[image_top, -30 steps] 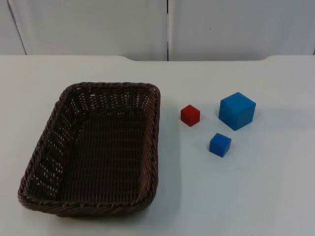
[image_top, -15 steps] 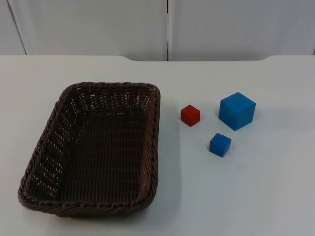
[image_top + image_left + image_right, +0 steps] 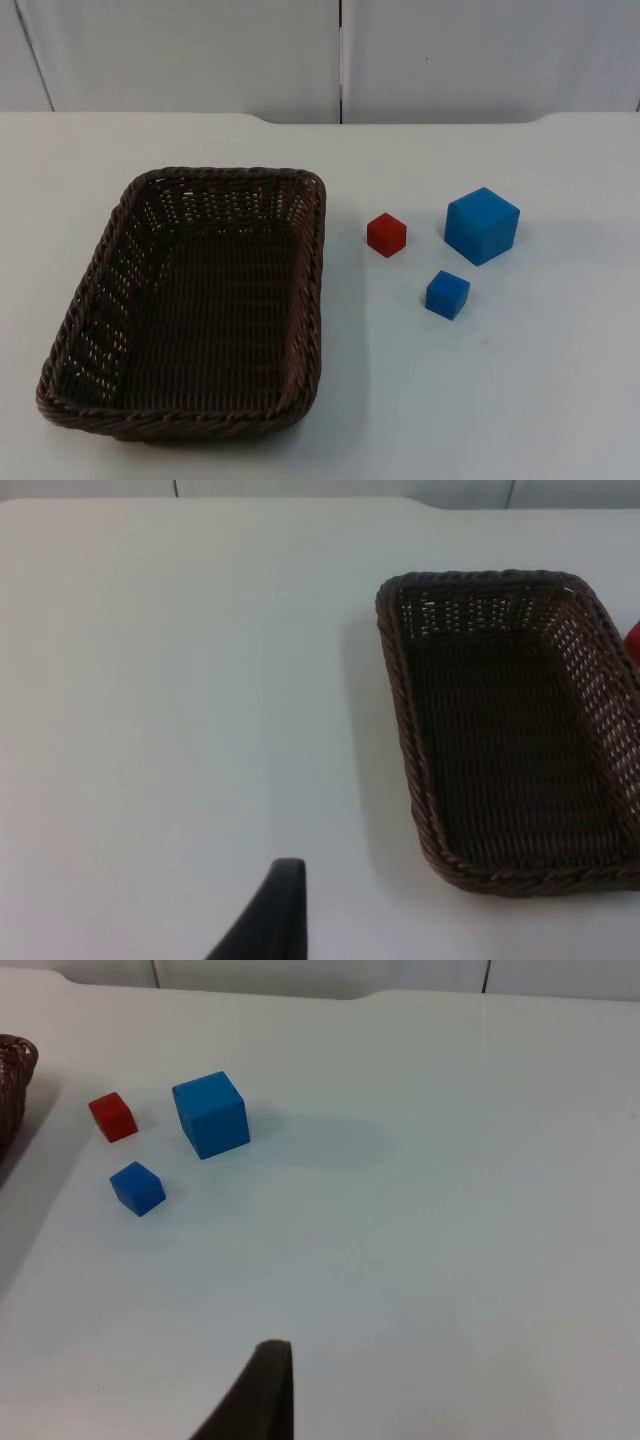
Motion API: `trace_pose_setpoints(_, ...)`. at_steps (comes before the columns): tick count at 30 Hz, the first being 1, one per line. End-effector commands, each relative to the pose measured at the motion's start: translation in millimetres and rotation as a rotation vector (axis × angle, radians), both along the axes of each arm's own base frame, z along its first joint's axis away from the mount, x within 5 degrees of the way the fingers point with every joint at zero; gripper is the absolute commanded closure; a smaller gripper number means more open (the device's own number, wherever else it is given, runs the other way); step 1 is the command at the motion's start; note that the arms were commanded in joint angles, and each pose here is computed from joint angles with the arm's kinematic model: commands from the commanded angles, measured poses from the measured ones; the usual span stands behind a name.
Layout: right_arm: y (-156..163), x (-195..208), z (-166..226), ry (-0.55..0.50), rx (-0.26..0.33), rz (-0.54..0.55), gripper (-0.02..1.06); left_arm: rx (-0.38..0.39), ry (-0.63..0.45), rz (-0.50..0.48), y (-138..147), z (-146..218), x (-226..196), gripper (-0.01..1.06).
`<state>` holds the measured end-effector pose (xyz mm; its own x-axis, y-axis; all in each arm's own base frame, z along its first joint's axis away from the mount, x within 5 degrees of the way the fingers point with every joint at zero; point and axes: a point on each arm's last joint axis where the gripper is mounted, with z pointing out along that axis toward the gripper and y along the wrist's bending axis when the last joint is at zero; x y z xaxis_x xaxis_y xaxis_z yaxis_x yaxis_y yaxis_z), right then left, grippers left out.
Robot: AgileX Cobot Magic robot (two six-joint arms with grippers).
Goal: Pick up the basket with the left hand and place the largest block into the basket with the right hand.
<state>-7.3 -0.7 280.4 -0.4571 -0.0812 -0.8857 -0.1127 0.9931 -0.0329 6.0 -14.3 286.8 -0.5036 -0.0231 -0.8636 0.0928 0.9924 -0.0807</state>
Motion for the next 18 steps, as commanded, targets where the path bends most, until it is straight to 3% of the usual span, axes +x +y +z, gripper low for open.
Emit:
trace_pose_setpoints(1, 0.0, 0.0, -0.5, -0.005, 0.002, -0.006, -0.01, -0.020, -0.007, 0.002, -0.9, 2.2, 1.1, 0.00)
trace_pose_setpoints(18, 0.0, 0.0, -0.5, -0.005, 0.002, -0.006, -0.01, -0.059, 0.012, -0.015, -3.6, 3.9, 8.1, 0.00)
